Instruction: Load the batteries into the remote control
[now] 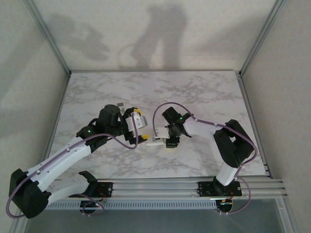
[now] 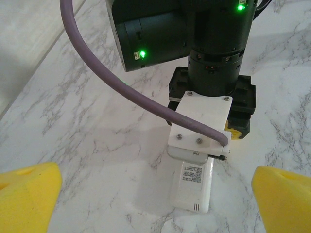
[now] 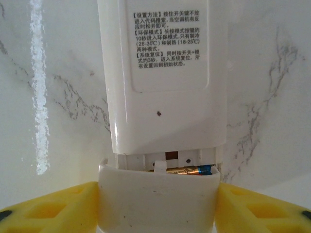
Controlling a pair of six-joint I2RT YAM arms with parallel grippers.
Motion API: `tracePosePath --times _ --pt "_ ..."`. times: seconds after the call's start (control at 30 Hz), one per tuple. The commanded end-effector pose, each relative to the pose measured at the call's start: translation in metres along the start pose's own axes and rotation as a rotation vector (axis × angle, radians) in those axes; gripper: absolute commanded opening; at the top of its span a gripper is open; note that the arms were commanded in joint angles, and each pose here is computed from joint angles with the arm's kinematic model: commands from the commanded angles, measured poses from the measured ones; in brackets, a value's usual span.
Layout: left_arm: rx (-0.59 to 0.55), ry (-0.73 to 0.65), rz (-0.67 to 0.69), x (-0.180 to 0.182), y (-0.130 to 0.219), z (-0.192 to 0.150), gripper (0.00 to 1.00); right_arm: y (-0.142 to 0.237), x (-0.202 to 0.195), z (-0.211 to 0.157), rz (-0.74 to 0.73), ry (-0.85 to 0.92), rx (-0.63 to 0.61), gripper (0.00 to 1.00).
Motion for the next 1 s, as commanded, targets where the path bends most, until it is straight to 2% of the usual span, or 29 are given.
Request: tracePosePath --times 0.0,0.8,0.97 --pt "-0.004 -0.016 -0.009 -0.005 0.003 0.0 0.99 -0.003 0.006 0.002 0.033 0.025 0.008 0.61" --pt "-0.003 -0.015 -0.011 -0.005 0.003 -0.001 1.0 -0.01 -0.002 0.006 0.036 0.081 0.028 0.63" --pt "-0.002 -0.015 -0.008 -0.005 0.002 -0.002 0.99 -0.008 0.005 0.022 0.042 0.1 -0.011 0.63"
Point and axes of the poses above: each hand's point on the last joint's axis, 136 mm out from that joint toward the fingers, its own y axis back along the fingers, its own x axis along the line the jaws close on, z = x × y, the point moved 2 cm from there along y, back along the fingers, and after that the axes turned 12 degrees about -y, right-handed, at the moved point
